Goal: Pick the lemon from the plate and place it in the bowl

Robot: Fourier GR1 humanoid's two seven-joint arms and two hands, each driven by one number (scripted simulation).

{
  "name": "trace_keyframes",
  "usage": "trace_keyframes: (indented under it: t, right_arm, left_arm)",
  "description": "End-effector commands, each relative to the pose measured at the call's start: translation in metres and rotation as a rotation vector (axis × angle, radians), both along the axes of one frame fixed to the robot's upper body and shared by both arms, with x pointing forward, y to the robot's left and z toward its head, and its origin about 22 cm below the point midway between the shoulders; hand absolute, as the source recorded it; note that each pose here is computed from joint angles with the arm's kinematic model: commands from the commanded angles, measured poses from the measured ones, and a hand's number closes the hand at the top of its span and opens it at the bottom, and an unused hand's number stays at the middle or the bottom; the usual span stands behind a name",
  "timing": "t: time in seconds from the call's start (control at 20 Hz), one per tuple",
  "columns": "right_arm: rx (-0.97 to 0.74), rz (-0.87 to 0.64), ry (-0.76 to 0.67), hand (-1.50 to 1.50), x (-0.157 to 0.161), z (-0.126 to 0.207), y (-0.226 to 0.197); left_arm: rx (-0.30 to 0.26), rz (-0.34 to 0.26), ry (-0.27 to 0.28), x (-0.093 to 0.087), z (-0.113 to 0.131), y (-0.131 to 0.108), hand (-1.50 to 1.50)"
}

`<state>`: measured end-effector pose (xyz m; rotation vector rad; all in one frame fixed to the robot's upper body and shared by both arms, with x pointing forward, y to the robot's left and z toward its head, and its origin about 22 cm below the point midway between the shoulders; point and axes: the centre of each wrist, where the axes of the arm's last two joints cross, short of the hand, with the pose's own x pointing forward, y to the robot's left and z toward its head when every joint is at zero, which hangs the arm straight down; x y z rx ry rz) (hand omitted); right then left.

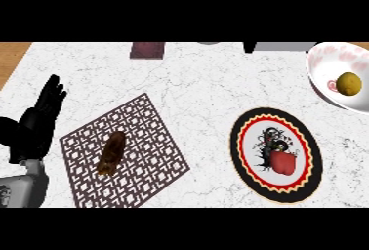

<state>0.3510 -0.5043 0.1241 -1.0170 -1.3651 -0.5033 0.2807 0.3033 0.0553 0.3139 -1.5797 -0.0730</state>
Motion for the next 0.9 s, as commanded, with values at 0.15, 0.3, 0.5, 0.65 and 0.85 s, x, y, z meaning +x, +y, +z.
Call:
trace_keyframes:
  t: [0.15,0.3,0.5,0.65,0.85]
  right_arm:
    - [0.078,0.005,-0.081,-1.5,-0.073,-0.028,-0.056]
    - [0.103,0.031,-0.103,-1.5,-0.116,-0.04,-0.08]
    - [0.146,0.099,-0.152,-1.5,-0.146,-0.054,-0.09]
    - [0.12,0.133,-0.162,-1.5,-0.162,-0.045,-0.098]
    - [0.134,0.158,-0.23,-1.5,-0.166,-0.047,-0.093]
  left_arm:
    - [-0.012,0.006,-0.003,0.001,0.002,-0.013,0.0]
    - [0.0,0.02,0.007,-0.012,0.001,0.005,0.0]
    - [0.005,0.032,0.008,-0.017,-0.002,0.012,0.0]
    - [-0.01,0.019,0.023,-0.015,-0.003,0.012,0.0]
    - [0.022,0.037,0.001,-0.007,-0.009,-0.002,0.0]
